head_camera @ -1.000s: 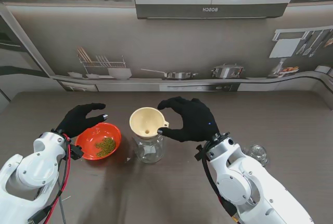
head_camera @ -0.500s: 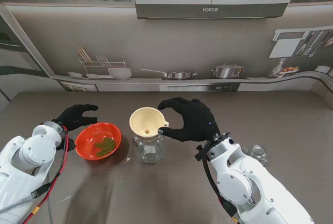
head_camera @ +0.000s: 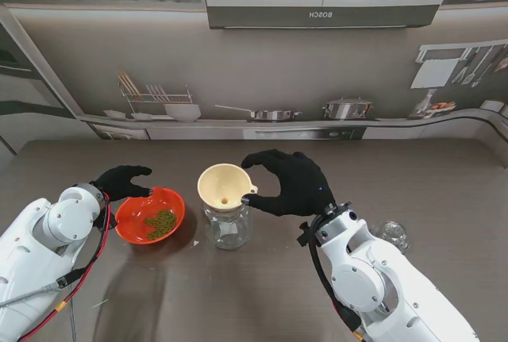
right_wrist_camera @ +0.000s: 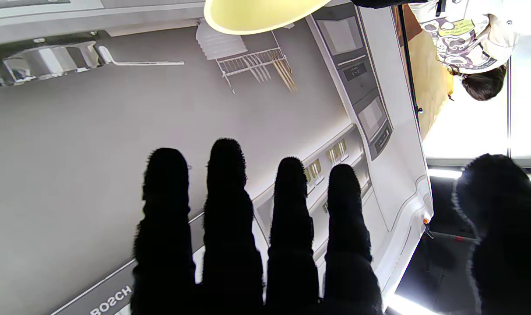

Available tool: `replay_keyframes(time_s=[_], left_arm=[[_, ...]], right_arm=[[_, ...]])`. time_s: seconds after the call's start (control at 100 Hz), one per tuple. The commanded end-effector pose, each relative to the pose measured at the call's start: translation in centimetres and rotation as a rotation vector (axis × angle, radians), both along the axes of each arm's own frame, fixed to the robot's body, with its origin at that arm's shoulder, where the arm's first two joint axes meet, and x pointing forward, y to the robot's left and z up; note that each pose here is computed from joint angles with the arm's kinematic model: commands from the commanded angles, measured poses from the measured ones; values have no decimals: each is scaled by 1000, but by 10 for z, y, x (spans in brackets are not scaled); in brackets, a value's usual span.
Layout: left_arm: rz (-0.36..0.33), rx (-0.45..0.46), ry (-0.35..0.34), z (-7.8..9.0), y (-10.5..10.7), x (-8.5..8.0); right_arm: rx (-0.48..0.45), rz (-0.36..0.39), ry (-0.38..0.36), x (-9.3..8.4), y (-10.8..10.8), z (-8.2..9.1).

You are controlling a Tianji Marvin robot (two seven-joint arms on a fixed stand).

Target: Pour mung beans into a glass jar with a funnel

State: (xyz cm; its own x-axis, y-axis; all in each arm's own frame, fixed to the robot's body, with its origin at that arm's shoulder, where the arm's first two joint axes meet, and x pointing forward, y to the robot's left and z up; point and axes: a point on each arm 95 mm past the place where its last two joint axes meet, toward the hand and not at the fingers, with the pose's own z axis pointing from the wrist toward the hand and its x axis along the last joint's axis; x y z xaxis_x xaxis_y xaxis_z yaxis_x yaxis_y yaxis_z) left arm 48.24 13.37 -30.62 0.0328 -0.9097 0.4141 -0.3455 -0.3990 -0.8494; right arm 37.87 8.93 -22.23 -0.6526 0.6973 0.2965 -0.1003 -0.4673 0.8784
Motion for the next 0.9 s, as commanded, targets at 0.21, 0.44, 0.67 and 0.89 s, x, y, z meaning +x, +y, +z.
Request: replay_keyframes(time_s=[0.21,0.44,0.67,0.89], left_arm=[[1,17,67,-9,3,9],[7,28,91,-18,4,16],[5,36,113,-23,3,19],[-4,46,142,-27,3,19]], right_arm=[[0,10,21,-2,2,-3],[4,12,26,-2,3,-4],[8,13,34,-2,3,-4],[14,14,39,-2,4,-5]])
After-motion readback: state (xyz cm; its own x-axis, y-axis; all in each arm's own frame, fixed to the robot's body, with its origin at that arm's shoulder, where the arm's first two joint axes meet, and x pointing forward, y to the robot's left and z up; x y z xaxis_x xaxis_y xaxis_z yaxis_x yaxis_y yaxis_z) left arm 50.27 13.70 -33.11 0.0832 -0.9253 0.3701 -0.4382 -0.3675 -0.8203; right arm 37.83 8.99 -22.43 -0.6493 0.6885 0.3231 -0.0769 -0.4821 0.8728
